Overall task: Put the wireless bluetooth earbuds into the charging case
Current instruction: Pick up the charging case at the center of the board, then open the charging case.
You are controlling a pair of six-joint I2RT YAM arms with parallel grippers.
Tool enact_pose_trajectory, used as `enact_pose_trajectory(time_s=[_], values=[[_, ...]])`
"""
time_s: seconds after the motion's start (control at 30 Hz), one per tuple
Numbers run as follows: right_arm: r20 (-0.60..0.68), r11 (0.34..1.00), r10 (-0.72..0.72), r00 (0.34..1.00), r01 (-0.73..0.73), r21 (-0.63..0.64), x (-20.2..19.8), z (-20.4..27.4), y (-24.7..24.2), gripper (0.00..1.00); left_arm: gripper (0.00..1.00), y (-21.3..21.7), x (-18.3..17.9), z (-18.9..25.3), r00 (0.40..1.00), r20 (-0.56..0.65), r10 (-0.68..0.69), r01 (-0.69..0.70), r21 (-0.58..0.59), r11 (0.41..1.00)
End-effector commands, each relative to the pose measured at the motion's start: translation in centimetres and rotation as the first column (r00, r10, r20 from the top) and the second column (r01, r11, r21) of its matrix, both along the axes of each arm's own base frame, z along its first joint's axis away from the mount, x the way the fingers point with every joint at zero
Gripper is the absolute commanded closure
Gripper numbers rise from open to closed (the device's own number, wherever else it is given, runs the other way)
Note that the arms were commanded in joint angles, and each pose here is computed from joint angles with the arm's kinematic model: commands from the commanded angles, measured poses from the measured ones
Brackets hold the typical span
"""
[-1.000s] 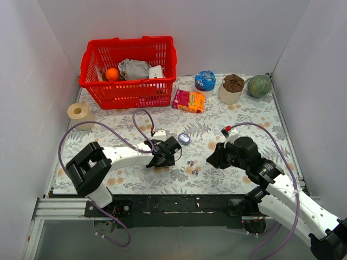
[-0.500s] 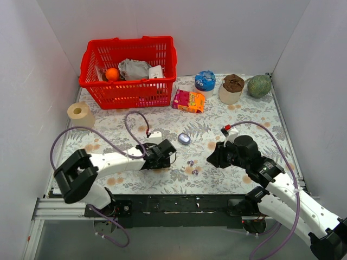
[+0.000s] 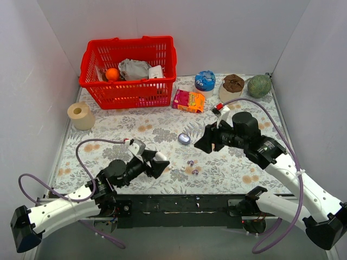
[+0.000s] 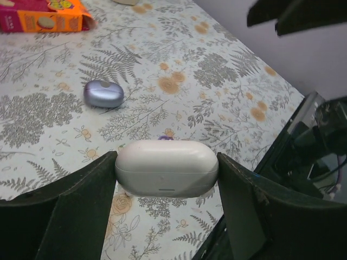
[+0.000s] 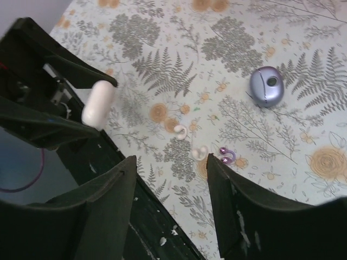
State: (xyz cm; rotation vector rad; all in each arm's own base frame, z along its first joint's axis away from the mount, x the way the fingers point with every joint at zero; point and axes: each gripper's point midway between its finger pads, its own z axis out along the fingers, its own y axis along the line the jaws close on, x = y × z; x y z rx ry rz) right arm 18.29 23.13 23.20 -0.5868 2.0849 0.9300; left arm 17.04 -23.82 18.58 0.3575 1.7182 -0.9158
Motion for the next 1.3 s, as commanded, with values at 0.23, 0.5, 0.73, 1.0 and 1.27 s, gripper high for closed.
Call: enact_pose_trajectory(time_s=[0.23,0.5,0.73,1.0,1.27], values=[[-0.038,0.983,0.182,0.982,-0.181,0.043,-2.1,3.5,4.8,0.15,1.0,-2.4,-1.8,3.7,0.841,0.464,-0.279,0.214,0.189,0.958],[-0.03,0.981,0.191,0.981,-0.191,0.024,-2.3,3.6,7.9,0.14,1.0,-3.2,-0.8,4.0,0.776,0.546,-0.315,0.16,0.314,0.936],[-0.063,0.984,0.175,0.983,-0.177,-0.032,-1.6,1.6,10.2,0.15,1.0,-3.0,-0.8,3.6,0.774,0.551,-0.312,0.153,0.315,0.937],[-0.076,0.982,0.17,0.982,-0.175,-0.063,-1.7,0.3,11.3,0.18,1.0,-3.0,-1.0,3.8,0.774,0.555,-0.306,0.161,0.295,0.942],[-0.092,0.984,0.141,0.986,-0.15,-0.093,-1.6,-1.0,10.9,0.21,1.0,-3.2,-1.0,4.2,0.771,0.559,-0.306,0.164,0.29,0.943]])
